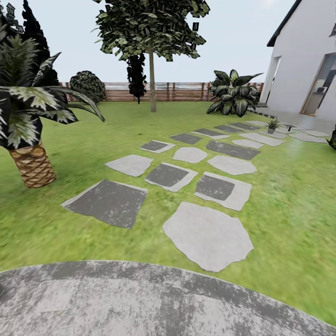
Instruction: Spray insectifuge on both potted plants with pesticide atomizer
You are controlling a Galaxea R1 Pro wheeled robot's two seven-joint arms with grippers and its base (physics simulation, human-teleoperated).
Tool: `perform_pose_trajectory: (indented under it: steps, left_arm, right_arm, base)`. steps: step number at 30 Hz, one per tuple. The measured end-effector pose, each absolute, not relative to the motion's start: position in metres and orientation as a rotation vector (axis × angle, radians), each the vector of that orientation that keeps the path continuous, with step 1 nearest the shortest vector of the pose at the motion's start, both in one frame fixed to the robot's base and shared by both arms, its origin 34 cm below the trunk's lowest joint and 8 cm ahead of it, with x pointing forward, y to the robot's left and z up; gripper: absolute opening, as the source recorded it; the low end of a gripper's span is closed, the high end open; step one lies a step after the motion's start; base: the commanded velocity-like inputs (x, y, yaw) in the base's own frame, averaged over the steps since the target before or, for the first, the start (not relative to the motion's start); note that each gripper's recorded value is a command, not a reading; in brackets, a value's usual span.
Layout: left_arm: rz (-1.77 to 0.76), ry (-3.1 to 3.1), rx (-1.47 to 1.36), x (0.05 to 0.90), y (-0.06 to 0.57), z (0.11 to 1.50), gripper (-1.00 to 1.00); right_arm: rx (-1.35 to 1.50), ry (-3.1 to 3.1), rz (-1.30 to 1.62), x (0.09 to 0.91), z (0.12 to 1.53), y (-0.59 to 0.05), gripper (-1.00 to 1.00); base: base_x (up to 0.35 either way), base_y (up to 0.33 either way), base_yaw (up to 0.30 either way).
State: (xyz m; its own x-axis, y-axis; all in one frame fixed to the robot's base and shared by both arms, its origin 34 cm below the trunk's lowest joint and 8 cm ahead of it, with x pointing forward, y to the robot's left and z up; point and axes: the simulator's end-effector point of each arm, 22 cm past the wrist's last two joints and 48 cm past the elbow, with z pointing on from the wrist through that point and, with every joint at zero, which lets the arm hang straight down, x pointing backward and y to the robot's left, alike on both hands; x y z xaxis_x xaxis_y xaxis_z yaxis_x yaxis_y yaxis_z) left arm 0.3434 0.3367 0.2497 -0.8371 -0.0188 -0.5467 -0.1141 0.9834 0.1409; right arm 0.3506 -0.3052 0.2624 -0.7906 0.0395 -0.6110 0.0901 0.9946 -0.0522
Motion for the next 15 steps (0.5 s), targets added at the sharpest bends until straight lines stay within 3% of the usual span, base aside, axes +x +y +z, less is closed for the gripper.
perform_pose_trajectory:
  steps: [15]
  left_arm:
    - [0.225,2.556,-0.099,0.3433,0.3368,0.2496,1.0]
  right_arm:
    - [0.081,2.481,-0.113,0.3509,0.2629,-0.3106,1.0]
  base:
    - [0.317,-0.129,-0.001]
